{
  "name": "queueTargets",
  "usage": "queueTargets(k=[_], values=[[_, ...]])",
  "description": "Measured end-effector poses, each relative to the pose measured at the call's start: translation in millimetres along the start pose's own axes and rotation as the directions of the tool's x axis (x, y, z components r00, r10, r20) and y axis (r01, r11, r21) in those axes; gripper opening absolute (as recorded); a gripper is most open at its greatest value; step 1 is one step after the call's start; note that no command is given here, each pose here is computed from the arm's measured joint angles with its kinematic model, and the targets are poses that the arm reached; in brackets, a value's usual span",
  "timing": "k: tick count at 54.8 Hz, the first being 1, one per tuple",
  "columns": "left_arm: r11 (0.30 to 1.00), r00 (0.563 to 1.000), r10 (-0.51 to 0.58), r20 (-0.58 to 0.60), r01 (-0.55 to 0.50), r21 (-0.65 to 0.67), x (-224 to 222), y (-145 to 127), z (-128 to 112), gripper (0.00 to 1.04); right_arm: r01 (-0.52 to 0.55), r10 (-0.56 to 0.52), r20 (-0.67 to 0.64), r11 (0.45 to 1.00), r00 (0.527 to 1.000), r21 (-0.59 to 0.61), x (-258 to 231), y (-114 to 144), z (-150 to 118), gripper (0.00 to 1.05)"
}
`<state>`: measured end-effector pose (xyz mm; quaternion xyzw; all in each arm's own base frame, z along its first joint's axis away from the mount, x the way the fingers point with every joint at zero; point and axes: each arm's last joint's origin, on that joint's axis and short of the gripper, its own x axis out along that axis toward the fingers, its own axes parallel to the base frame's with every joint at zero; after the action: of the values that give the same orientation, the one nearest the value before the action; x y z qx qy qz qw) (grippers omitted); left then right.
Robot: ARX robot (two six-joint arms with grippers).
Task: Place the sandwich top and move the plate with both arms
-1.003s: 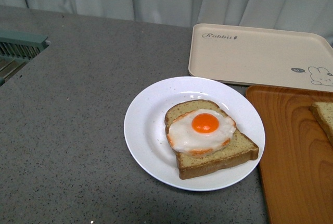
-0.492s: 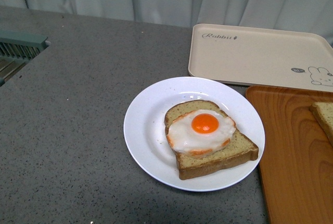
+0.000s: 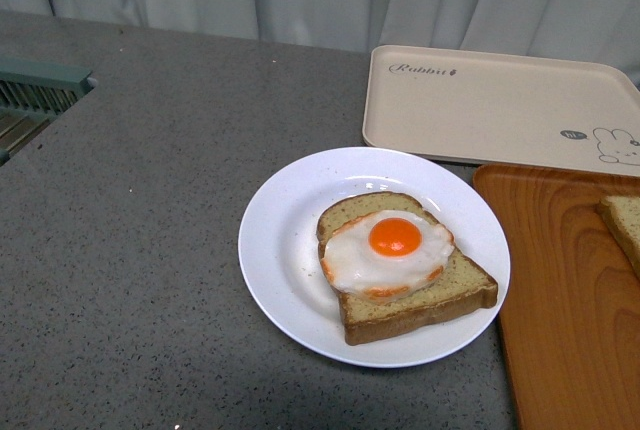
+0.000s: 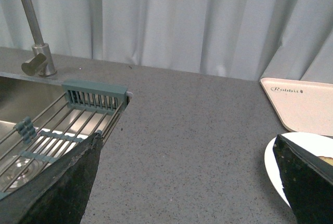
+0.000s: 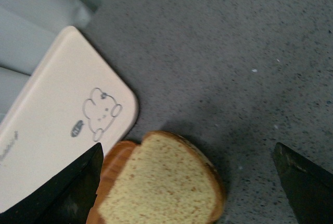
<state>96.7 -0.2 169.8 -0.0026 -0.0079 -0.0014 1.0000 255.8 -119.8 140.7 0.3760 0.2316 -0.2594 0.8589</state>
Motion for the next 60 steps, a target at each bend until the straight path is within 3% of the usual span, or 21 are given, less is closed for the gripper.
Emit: queueTargets(k=[33,60], values=[[1.000,1.000,0.000,0.000,0.000,0.000,0.0,0.0,0.0,0.98,0.078,-0.080,-0.073,0.996,0.994,-0.033,44.5,-23.5,-18.6,0.96],[1.000,1.000,0.000,0.000,0.000,0.000,0.0,0.0,0.0,0.98,-0.004,0.000,-0.122,0.999,0.993,-0.034,53.1,-20.7,-28.3,0.96]])
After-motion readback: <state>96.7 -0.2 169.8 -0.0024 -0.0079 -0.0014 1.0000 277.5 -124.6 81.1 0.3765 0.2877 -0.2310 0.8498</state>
